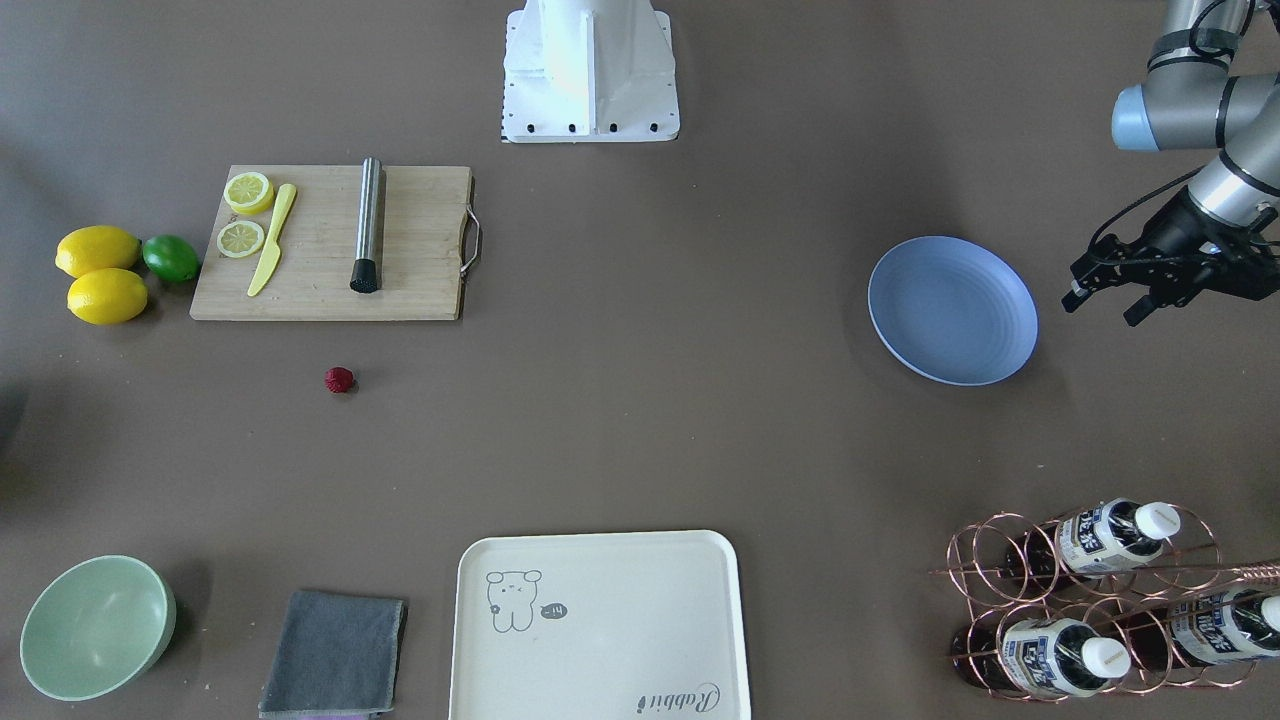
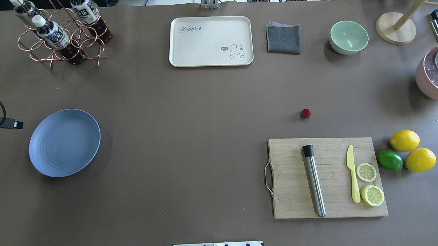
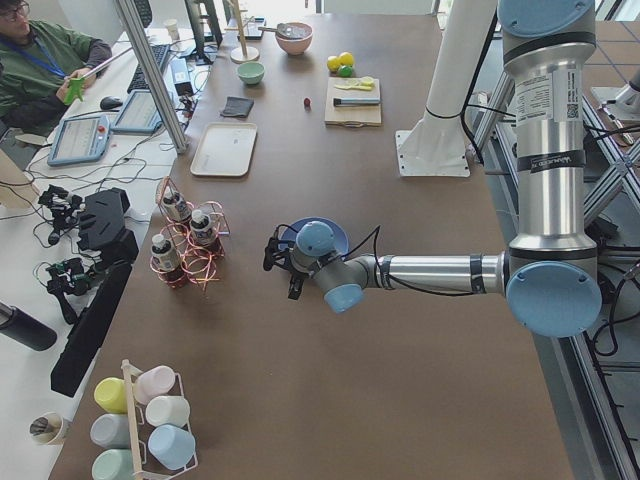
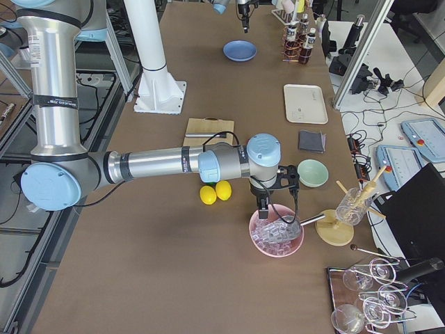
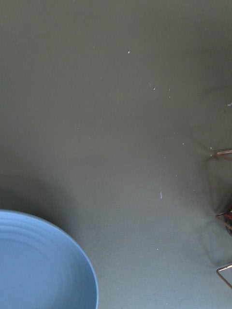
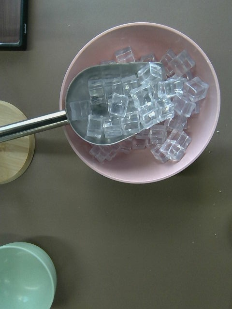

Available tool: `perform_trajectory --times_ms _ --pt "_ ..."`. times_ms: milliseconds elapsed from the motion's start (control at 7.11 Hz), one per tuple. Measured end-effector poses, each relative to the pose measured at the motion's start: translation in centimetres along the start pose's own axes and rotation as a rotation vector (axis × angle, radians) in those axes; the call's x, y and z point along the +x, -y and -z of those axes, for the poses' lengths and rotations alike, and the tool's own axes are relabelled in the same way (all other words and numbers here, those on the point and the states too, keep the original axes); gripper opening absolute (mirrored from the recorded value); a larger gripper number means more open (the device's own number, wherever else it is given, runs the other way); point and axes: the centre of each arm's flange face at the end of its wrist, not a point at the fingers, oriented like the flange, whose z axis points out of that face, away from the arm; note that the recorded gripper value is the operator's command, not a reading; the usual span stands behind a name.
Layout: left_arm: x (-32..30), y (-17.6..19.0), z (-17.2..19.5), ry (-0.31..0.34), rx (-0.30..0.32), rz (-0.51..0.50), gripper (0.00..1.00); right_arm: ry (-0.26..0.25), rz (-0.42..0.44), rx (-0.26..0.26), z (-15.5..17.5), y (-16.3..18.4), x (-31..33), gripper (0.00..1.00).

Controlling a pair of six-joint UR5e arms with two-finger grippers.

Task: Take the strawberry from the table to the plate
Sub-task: 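Move the left gripper toward the blue plate while the right gripper advances toward the strawberry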

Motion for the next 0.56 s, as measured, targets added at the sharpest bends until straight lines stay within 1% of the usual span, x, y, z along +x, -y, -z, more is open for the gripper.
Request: perform_trajectory --times_ms 141,563 --pt "0.6 -0.4 -1.2 -0.014 0.002 0.007 0.98 0.004 -0.017 0.007 -0.4 0.2 -0.8 1.00" --pt "1.8 -1.5 -3.4 -0.009 -0.003 0.002 0.97 0.014 -0.035 0.016 -1.4 0.6 -2.8 1.00"
